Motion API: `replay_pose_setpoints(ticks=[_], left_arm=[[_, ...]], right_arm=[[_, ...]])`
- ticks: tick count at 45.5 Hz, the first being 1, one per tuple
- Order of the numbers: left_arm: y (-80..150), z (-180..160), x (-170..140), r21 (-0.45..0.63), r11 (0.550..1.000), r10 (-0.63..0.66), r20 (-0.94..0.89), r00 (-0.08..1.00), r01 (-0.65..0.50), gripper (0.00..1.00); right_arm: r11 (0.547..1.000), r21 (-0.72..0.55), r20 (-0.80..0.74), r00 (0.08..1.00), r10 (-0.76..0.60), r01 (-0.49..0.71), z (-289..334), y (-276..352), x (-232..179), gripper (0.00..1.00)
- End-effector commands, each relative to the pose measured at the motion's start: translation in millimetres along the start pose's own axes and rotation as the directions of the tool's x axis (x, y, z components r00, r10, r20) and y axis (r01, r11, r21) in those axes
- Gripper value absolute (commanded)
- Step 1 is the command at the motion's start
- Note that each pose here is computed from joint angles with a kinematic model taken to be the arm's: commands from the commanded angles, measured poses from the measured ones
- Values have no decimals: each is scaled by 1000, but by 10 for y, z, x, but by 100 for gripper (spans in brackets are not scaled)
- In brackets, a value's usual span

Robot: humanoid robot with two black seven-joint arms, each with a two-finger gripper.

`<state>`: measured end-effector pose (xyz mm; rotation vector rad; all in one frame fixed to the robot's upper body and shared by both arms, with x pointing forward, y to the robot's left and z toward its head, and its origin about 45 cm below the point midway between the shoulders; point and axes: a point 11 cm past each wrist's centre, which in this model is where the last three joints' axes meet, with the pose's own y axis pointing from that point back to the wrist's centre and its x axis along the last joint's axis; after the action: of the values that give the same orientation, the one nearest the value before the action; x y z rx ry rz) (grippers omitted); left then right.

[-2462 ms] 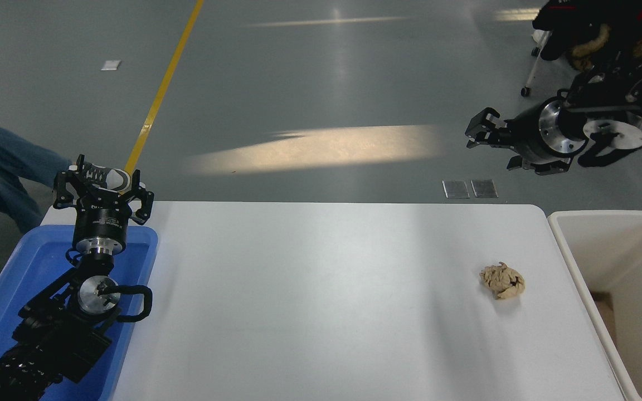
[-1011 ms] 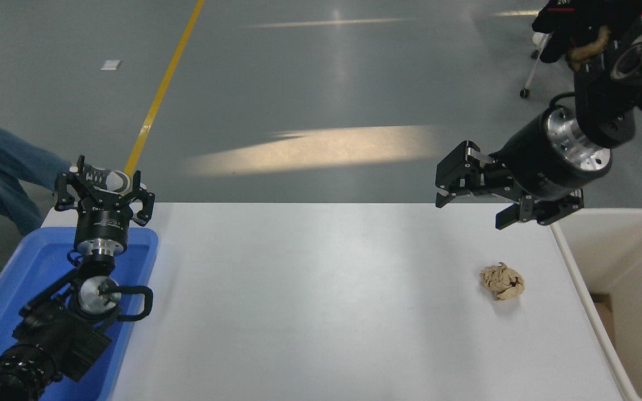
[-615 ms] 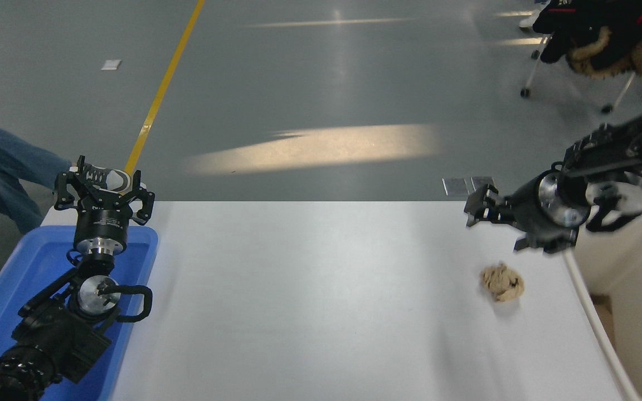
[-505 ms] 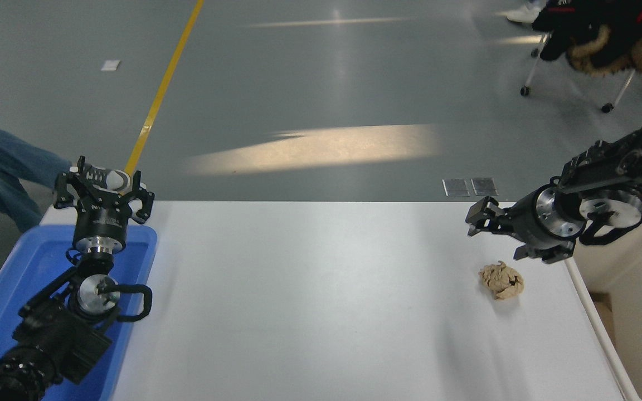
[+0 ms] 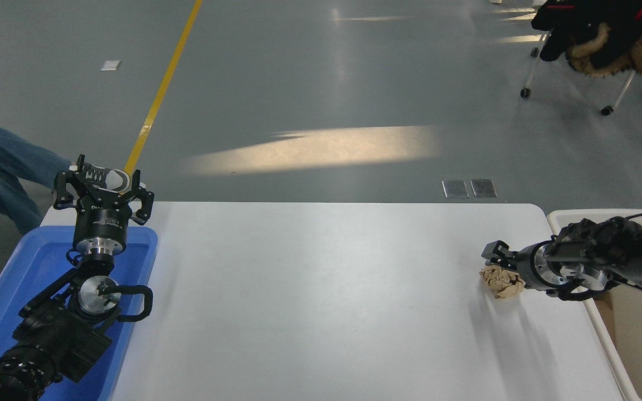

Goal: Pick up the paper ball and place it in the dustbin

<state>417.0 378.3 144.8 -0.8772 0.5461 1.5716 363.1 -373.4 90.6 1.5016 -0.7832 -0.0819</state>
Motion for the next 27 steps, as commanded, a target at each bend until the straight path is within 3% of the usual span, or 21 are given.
replay_pose_setpoints(ticks=[1, 14, 19, 21, 24, 27], left_arm=[[0, 1, 1, 0, 1000, 0, 0, 1000, 0, 99], [0, 1, 1, 0, 1000, 0, 0, 1000, 0, 99], [-1, 0, -3, 0, 1000, -1, -1, 1000, 1, 99], [0, 1, 1, 0, 1000, 0, 0, 1000, 0, 99], [0, 1, 1, 0, 1000, 0, 0, 1000, 0, 99], [0, 1, 1, 0, 1000, 0, 0, 1000, 0, 99]], right_arm=[[1000, -9, -16, 1000, 22, -22, 81, -105, -21, 88], [1000, 20, -14, 1000, 12, -12, -110, -242, -191, 86], [1000, 16, -18, 1000, -1, 1, -92, -274, -267, 72], [1000, 16, -21, 1000, -8, 8, -98, -290, -306, 62], [1000, 10, -22, 1000, -16, 16, -89, -296, -329, 39], [1000, 0, -22, 999, -31, 31, -72, -299, -354, 0]])
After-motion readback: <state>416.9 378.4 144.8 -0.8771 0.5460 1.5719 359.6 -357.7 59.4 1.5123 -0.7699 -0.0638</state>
